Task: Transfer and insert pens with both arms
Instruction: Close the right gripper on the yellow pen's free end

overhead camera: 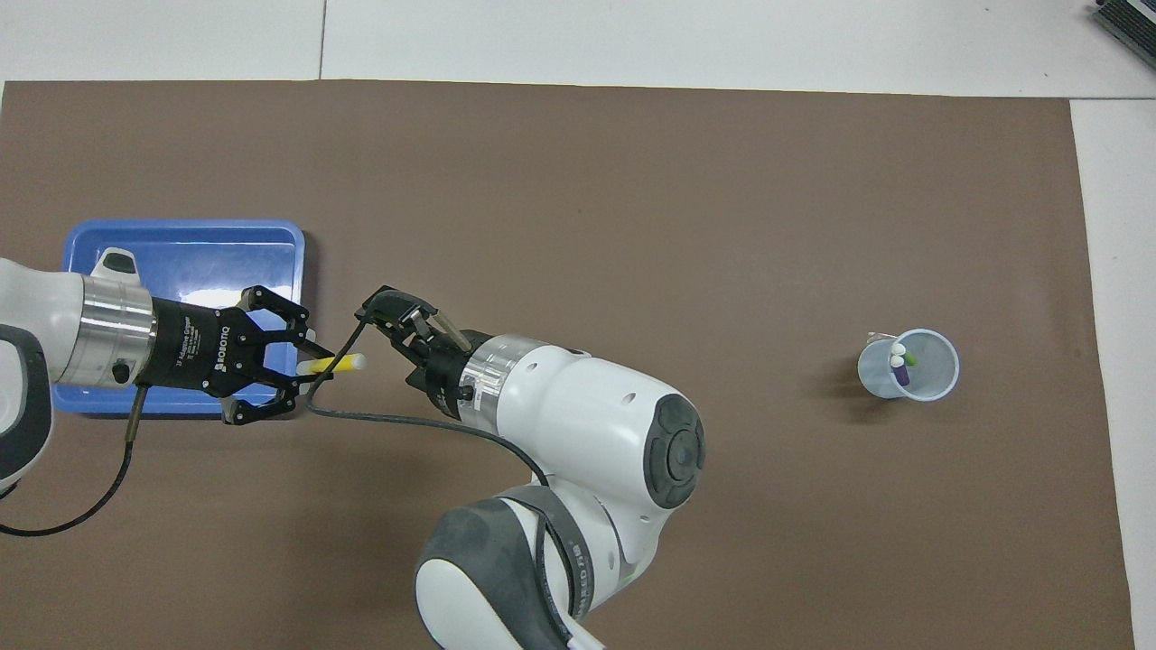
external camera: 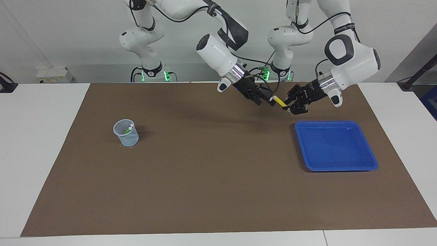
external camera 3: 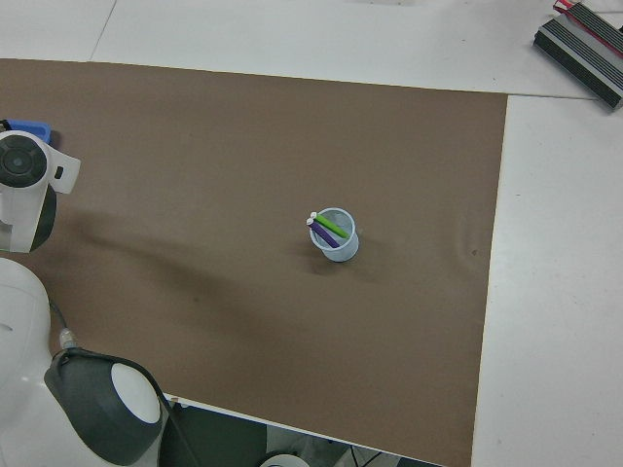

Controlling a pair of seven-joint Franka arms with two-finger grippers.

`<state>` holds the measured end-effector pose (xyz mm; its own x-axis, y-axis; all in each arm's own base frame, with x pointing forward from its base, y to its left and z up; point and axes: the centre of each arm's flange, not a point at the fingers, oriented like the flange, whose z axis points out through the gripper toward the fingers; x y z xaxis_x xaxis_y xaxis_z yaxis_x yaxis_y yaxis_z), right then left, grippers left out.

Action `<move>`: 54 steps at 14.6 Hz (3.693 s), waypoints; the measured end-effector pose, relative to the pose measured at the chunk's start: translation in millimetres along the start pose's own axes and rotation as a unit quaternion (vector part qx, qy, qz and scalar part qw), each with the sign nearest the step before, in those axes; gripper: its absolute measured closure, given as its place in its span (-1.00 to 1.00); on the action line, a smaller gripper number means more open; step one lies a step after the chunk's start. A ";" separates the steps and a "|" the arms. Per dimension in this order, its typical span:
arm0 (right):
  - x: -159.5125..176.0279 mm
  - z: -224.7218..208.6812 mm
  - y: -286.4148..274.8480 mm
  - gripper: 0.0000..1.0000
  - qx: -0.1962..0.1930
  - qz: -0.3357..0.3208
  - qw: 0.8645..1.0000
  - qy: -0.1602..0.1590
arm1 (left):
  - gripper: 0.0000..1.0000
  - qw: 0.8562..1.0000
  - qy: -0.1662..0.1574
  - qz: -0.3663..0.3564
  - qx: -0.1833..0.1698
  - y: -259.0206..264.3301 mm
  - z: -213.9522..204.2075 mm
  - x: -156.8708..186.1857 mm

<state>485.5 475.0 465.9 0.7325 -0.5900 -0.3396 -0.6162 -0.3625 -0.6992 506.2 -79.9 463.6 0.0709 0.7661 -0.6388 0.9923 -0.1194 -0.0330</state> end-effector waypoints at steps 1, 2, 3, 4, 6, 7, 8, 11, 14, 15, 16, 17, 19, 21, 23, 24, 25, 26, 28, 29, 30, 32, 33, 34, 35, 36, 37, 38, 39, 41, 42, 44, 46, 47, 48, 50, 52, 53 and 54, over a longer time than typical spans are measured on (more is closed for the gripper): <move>-7.0 8.1 -0.6 -1.00 -0.001 -0.005 1.000 -0.005 | 0.54 1.000 0.001 -0.004 -0.001 -1.0 -0.8 -2.6; -13.7 14.8 0.2 -1.00 -0.003 -0.009 1.000 -0.009 | 0.54 1.000 0.001 -0.009 -0.003 -1.7 -2.0 -4.3; -20.6 20.3 2.4 -1.00 -0.007 -0.012 1.000 -0.013 | 0.54 1.000 0.001 -0.012 -0.004 -2.4 -3.6 -5.9; -27.3 24.6 5.4 -1.00 -0.010 -0.015 1.000 -0.017 | 0.54 1.000 0.002 -0.015 -0.006 -3.0 -5.1 -7.3; -35.6 28.8 8.6 -0.89 -0.014 -0.019 0.999 -0.022 | 0.54 1.000 0.002 -0.016 -0.008 -3.9 -7.0 -9.0; -36.0 28.9 8.7 -0.80 -0.014 -0.020 0.999 -0.022 | 0.56 1.000 0.002 -0.016 -0.009 -4.1 -7.5 -9.4; -35.4 28.8 8.6 -0.80 -0.014 -0.020 0.999 -0.022 | 0.63 1.000 0.002 -0.017 -0.010 -4.3 -7.9 -9.8; -34.1 28.9 8.2 -0.81 -0.018 -0.030 0.999 -0.019 | 0.64 1.000 0.003 -0.017 -0.011 -4.5 -8.6 -10.4; -26.6 29.3 8.6 -0.81 -0.045 -0.050 0.998 -0.021 | 0.64 1.000 0.003 -0.018 -0.013 -5.1 -10.4 -11.8; -21.9 28.0 7.2 -0.80 -0.049 -0.056 0.997 -0.018 | 0.64 1.000 0.003 -0.018 -0.014 -5.4 -11.1 -12.6; -18.4 26.7 5.8 -0.63 -0.052 -0.060 0.997 -0.016 | 0.64 1.000 0.003 -0.018 -0.015 -5.8 -12.1 -13.5; -16.6 26.0 4.8 -0.60 -0.054 -0.064 0.996 -0.015 | 0.64 1.000 0.004 -0.018 -0.016 -6.3 -13.1 -14.5; -17.3 25.8 4.3 -0.60 -0.057 -0.067 0.996 -0.016 | 0.64 1.000 0.004 -0.018 -0.017 -6.9 -14.4 -15.8; -18.5 24.9 3.7 -0.58 -0.060 -0.067 0.996 -0.019 | 0.64 1.000 0.004 -0.018 -0.018 -7.1 -14.8 -16.1; -19.3 23.3 2.3 -0.60 -0.059 -0.068 0.996 -0.020 | 0.64 1.000 0.004 -0.018 -0.018 -7.2 -15.0 -16.3; -19.7 22.8 2.0 -0.60 -0.059 -0.068 0.996 -0.020 | 0.64 1.000 0.004 -0.017 -0.018 -7.3 -15.2 -16.5; -20.0 22.6 1.9 -0.60 -0.060 -0.068 0.996 -0.021 | 0.64 1.000 0.004 -0.017 -0.018 -7.4 -15.4 -16.7; -20.8 22.1 1.5 -0.60 -0.061 -0.068 0.996 -0.022 | 0.64 1.000 0.004 -0.017 -0.019 -7.5 -15.5 -16.8; -23.1 17.5 -2.4 -0.43 -0.062 -0.069 0.995 -0.027 | 0.64 1.000 0.004 -0.017 -0.019 -7.5 -15.5 -16.8; -23.3 12.8 -5.9 -0.40 -0.061 -0.070 0.995 -0.028 | 0.64 1.000 0.004 -0.017 -0.019 -7.5 -15.6 -16.9; -23.1 7.2 -9.8 -0.35 -0.059 -0.070 0.995 -0.029 | 0.64 1.000 0.004 -0.018 -0.019 -7.5 -15.6 -16.9; -22.5 -1.7 -15.4 -0.21 -0.057 -0.070 0.995 -0.031 | 0.64 1.000 0.004 -0.018 -0.019 -7.5 -15.6 -17.0; -21.4 -4.0 -16.9 -0.21 -0.055 -0.070 0.996 -0.030 | 0.64 1.000 0.002 -0.019 -0.019 -7.4 -15.6 -17.2; -19.2 -4.9 -17.4 -0.21 -0.054 -0.068 0.996 -0.029 | 0.64 1.000 -0.001 -0.020 -0.020 -7.3 -15.6 -17.7; -16.1 -5.8 -17.9 -0.21 -0.054 -0.067 0.996 -0.027 | 0.64 1.000 -0.004 -0.021 -0.021 -7.1 -15.6 -18.2; -13.1 -6.7 -18.5 -0.21 -0.053 -0.065 0.996 -0.025 | 0.64 1.000 -0.007 -0.021 -0.021 -7.0 -15.6 -18.6; -11.3 -7.3 -18.9 -0.20 -0.053 -0.065 0.996 -0.024 | 0.64 0.999 -0.008 -0.022 -0.022 -7.0 -15.6 -18.8; -10.7 -7.6 -19.0 -0.16 -0.052 -0.064 0.996 -0.024 | 0.64 0.999 -0.008 -0.022 -0.022 -7.0 -15.6 -18.9; -10.5 -7.6 -19.0 -0.18 -0.052 -0.064 0.996 -0.024 | 0.64 0.999 -0.009 -0.022 -0.022 -7.0 -15.5 -19.0; -10.8 -7.5 -19.0 -0.08 -0.052 -0.064 0.996 -0.024 | 0.64 0.999 -0.011 -0.023 -0.022 -6.9 -15.6 -19.3; -11.0 -7.5 -18.9 0.00 -0.052 -0.064 0.996 -0.024 | 0.64 0.999 -0.011 -0.023 -0.023 -6.8 -15.6 -19.4; -12.0 -7.1 -18.8 0.22 -0.053 -0.065 0.996 -0.025 | 0.64 0.999 -0.012 -0.024 -0.023 -6.8 -15.7 -19.4; -13.0 -7.6 -19.7 0.58 -0.051 -0.065 0.996 -0.025 | 0.64 0.999 -0.013 -0.025 -0.022 -7.2 -14.9 -19.1; -13.1 -7.8 -19.9 0.59 -0.051 -0.065 0.996 -0.025 | 0.64 0.999 -0.014 -0.026 -0.022 -7.3 -14.8 -19.0; -13.1 -7.8 -19.9 0.59 -0.051 -0.065 0.996 -0.025 | 0.64 0.999 -0.014 -0.027 -0.022 -7.3 -14.7 -18.9; -13.0 -7.8 -19.9 0.59 -0.051 -0.065 0.996 -0.025 | 0.64 0.999 -0.014 -0.027 -0.022 -7.3 -14.7 -18.9; -13.0 -7.8 -19.9 0.59 -0.051 -0.065 0.996 -0.025 | 0.64 0.999 -0.014 -0.027 -0.022 -7.3 -14.6 -18.9; -12.9 -7.8 -19.9 0.59 -0.051 -0.065 0.996 -0.025 | 0.64 0.999 -0.014 -0.027 -0.022 -7.3 -14.6 -18.9; -12.8 -7.9 -19.9 0.59 -0.051 -0.065 0.996 -0.025 | 0.64 0.999 -0.014 -0.027 -0.022 -7.3 -14.6 -19.0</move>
<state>486.2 484.0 489.2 0.8199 -0.4982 -0.2822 -0.5392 -0.5059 -0.6734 499.1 -84.4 487.1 0.0150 0.7525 -0.6584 0.9981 -0.0501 -0.0345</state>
